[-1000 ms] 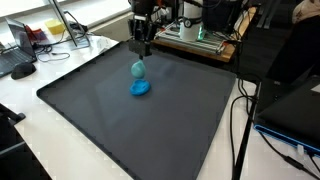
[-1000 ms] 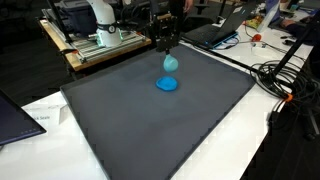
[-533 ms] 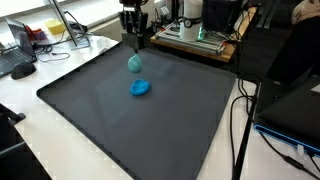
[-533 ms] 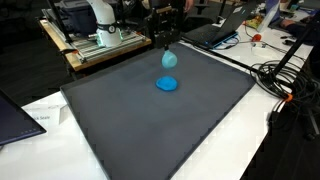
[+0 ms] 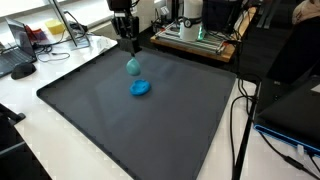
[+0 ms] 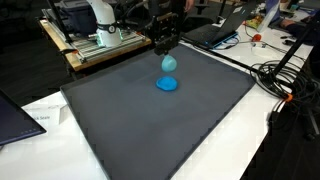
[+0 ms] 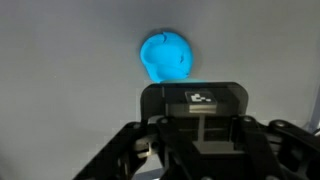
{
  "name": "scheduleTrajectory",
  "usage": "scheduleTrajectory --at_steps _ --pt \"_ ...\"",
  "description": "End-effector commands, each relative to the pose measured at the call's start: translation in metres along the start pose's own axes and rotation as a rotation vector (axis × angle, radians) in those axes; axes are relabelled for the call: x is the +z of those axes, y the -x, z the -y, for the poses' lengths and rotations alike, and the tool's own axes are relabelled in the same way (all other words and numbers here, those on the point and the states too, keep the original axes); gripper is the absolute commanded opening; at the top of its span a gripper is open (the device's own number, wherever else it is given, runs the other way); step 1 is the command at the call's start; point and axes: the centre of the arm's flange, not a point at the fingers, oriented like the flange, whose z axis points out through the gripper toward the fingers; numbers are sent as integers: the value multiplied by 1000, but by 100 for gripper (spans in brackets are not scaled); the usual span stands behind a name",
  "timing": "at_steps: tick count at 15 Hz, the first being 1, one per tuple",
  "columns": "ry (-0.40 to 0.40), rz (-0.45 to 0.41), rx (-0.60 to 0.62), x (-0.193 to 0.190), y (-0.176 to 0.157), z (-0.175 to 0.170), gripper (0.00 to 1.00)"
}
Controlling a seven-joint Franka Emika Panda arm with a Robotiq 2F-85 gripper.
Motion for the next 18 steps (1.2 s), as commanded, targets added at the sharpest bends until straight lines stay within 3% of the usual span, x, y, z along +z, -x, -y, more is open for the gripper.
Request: scheduleTrajectory --at_steps 1,18 --pt "-56 43 -12 13 -24 -19 22" --pt "-223 142 70 52 -74 -94 22"
